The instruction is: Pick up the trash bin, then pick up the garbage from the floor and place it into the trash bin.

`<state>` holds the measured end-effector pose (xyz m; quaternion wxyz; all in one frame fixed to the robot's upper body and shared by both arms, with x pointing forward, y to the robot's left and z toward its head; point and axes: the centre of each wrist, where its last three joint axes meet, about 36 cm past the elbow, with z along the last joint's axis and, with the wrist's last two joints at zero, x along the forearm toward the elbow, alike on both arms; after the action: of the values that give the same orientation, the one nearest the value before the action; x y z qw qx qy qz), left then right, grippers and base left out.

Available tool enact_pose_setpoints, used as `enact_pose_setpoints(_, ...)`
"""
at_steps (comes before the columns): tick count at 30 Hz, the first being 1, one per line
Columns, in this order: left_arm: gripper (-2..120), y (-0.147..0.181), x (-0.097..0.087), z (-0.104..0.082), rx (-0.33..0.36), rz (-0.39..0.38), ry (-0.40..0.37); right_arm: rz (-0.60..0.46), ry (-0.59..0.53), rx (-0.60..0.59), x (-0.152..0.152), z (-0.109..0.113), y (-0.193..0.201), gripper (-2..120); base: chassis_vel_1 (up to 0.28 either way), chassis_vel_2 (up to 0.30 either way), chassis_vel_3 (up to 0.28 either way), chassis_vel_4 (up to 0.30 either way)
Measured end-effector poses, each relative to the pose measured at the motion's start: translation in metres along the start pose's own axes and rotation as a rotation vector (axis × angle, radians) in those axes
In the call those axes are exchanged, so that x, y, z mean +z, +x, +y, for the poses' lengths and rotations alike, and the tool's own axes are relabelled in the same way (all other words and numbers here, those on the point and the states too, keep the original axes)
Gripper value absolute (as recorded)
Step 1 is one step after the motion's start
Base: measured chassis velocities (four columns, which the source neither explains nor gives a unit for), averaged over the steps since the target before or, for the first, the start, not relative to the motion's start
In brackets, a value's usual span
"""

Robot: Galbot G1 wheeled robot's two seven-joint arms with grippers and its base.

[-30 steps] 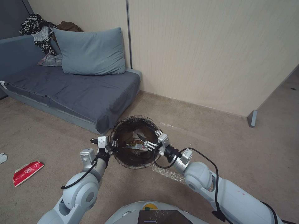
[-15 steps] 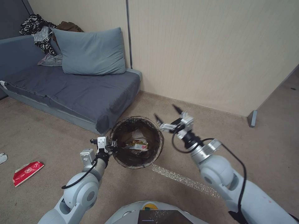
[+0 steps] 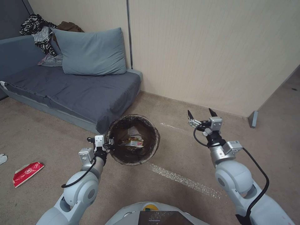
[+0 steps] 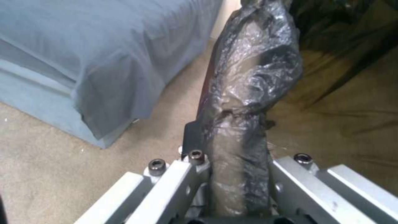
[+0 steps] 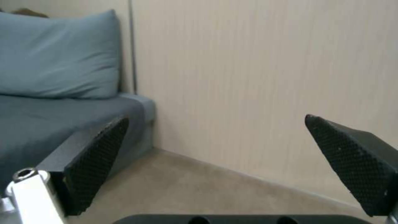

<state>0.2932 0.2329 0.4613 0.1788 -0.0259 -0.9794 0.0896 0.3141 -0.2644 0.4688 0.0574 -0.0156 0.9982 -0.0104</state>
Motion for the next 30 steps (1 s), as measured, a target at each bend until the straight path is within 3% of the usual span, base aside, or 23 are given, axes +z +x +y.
enact_pose_setpoints(6,3,-0.001,0.001,0.001,-0.008,-0.005,0.004,0.014,-0.008,0.067,0.018,0.011,0.019,100,0.0,0.0,0.0,0.0)
enact_pose_setpoints(30,3,0.004,0.003,-0.002,-0.013,-0.006,0.012,0.048,0.012,0.059,0.034,0.021,0.035,100,0.0,0.0,0.0,0.0)
